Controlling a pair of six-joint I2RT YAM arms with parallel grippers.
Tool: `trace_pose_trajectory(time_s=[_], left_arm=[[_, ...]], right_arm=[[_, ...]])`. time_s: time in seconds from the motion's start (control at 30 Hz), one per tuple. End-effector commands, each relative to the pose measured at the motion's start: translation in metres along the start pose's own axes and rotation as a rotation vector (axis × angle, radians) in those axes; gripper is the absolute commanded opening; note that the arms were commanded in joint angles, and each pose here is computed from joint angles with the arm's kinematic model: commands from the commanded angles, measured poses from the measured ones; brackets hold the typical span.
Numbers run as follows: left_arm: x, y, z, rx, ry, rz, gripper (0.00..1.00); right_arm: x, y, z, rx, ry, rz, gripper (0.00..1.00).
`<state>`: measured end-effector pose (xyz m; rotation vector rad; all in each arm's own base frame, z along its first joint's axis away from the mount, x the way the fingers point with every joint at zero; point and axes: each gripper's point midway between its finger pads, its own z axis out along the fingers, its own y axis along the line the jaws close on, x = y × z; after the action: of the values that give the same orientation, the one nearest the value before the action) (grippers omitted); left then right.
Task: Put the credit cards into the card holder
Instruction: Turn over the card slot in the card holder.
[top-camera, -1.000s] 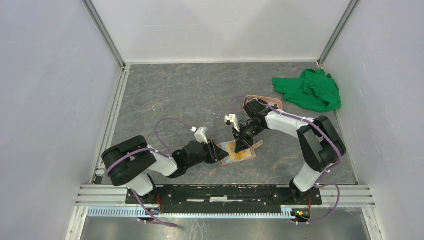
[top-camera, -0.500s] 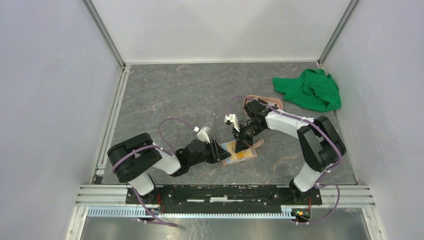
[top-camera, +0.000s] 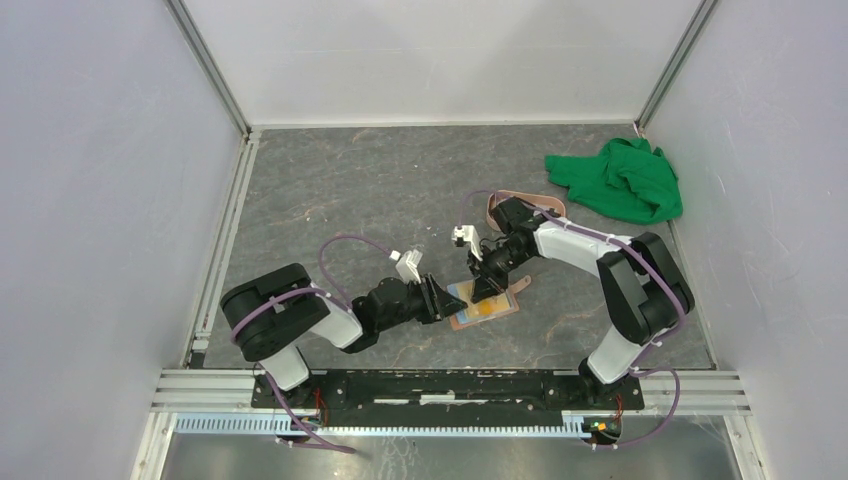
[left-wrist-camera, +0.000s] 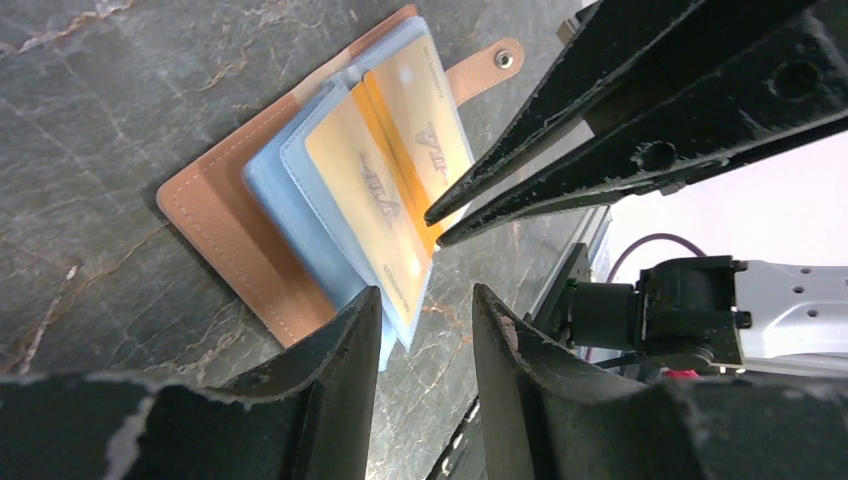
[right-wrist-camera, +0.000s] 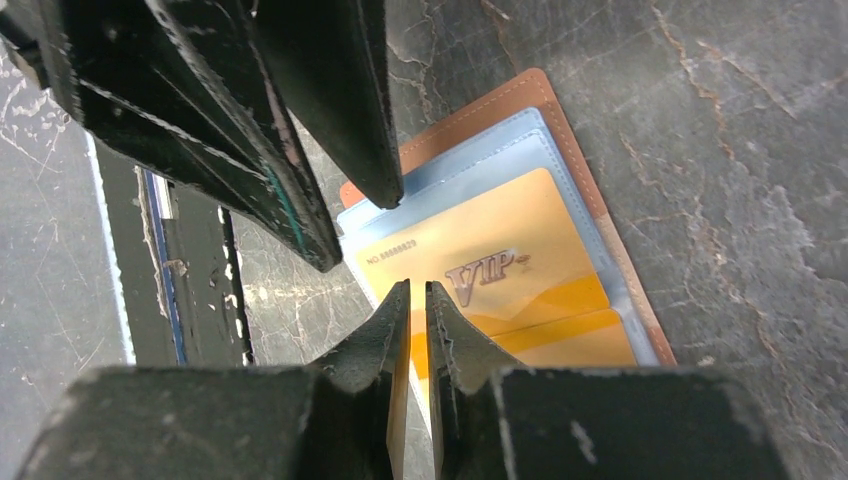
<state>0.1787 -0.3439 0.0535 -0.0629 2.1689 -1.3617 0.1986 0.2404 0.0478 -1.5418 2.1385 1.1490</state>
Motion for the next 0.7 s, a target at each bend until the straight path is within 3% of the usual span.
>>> trace_pose_trajectory(time_s=[0.0,0.67], left_arm=[[-0.012,-0.020,0.001,0.088,-0.043,-0.036,0.46],[-0.019,-0.050,0.012,0.234,-0.036,-0.036,0.49]], right_arm=[[-0.016,-0.002,-0.015,0.025,-0.056,-0.044,0.16],[-0.016,-0.018,-0.040,0.074,-0.151,0.022,0.21]])
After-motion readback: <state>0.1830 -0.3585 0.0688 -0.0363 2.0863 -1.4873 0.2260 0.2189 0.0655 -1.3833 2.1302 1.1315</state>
